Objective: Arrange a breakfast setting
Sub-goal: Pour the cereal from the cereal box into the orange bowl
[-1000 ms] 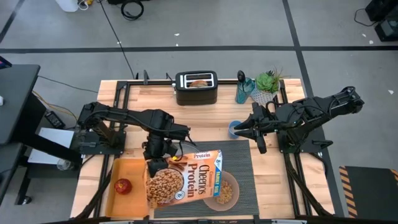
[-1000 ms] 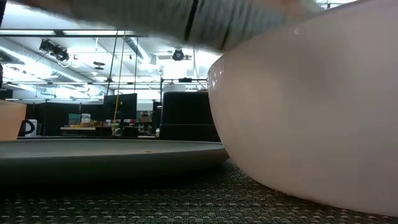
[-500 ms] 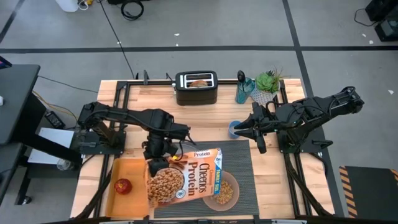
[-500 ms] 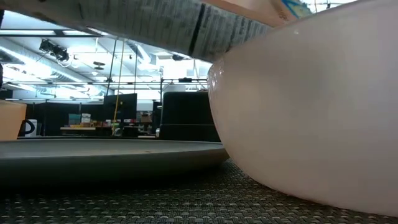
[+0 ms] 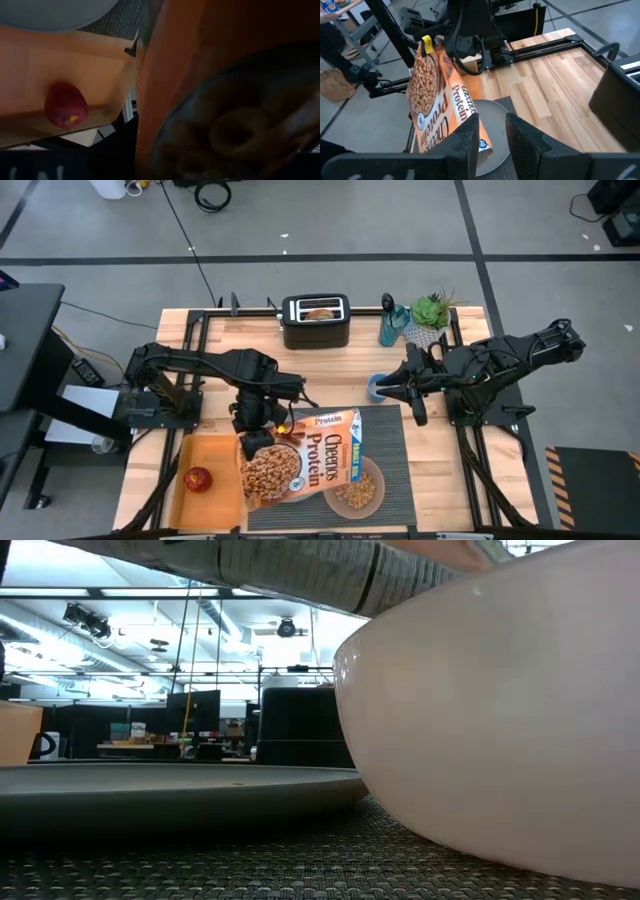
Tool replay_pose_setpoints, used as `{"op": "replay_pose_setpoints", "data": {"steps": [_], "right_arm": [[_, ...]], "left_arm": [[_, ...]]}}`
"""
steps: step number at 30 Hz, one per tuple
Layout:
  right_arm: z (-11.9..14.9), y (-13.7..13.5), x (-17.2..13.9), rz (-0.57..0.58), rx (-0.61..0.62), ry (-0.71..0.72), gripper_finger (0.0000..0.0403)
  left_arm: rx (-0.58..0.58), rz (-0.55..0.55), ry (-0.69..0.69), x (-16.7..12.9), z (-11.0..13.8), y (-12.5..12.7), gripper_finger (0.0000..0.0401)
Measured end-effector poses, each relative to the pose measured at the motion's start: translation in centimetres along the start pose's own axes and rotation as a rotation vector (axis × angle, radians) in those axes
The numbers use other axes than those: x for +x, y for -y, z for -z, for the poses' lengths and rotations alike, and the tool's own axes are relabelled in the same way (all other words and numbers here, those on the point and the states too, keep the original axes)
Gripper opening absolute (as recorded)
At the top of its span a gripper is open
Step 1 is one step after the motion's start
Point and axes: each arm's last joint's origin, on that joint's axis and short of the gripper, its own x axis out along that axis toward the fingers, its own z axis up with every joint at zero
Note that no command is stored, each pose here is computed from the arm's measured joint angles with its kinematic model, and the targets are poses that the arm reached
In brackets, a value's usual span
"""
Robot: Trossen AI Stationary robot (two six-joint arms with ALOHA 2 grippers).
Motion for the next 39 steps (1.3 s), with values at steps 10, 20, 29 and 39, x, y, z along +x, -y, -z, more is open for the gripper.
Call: {"op": "replay_pose_setpoints", "data": {"steps": [10,20,29,39], "right_arm": [[0.0,0.1,0.0,0.004,-0.009,0.003,0.0103],[-0.2,0.0,0.0,-0.002,-0.017,0.022,0.0103],[-0.2,0.0,0.0,-0.002,-0.031,0.022,0.0103],[-0.2,0.0,0.0,-0.002,-0.057,0.021,0.0103]], "left_arm": [[-0.027,0.007,-0.030,0.6,0.4,0.5,0.0181],[-0.036,0.013,0.006,-0.2,0.8,1.4,0.0181],[-0.059,0.014,-0.017,0.4,1.1,1.9,0.0181],[-0.091,0.003,-0.005,0.4,1.8,2.8,0.0180]]}}
